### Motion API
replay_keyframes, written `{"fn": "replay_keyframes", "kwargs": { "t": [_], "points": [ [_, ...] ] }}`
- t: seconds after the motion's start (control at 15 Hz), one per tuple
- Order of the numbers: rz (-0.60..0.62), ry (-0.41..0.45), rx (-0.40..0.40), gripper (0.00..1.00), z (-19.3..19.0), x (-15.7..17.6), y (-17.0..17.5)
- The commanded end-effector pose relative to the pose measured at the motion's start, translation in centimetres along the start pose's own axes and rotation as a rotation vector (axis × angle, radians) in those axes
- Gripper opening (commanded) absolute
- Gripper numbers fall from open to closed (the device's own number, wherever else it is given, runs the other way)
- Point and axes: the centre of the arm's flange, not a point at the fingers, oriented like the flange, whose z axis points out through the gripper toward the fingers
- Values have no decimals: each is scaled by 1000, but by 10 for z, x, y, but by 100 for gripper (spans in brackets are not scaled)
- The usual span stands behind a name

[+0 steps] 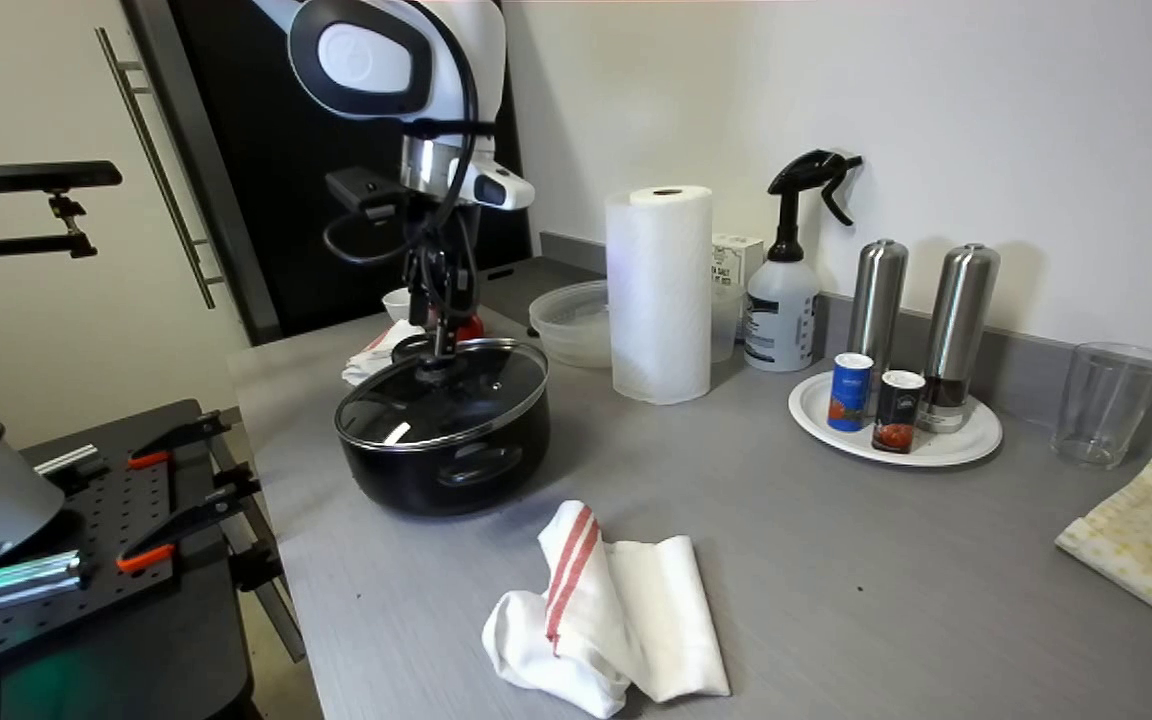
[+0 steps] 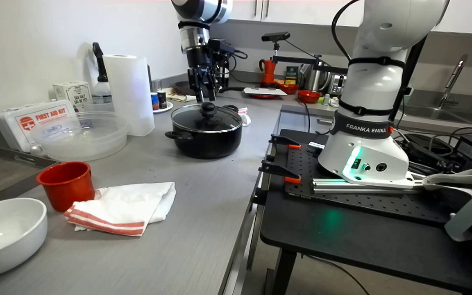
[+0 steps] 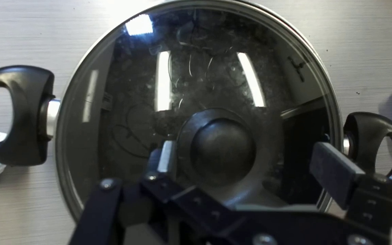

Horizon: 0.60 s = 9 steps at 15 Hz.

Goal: Remove the glass lid from the black pot and put it on the table

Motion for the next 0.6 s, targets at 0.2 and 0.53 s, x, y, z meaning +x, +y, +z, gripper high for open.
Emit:
{"fn": "replay_keyframes", "kwargs": {
  "t": [0.2, 0.53],
  "points": [
    [27, -13, 14, 100, 7, 17, 4],
    [29, -12, 14, 62, 8, 17, 6]
  ]
}}
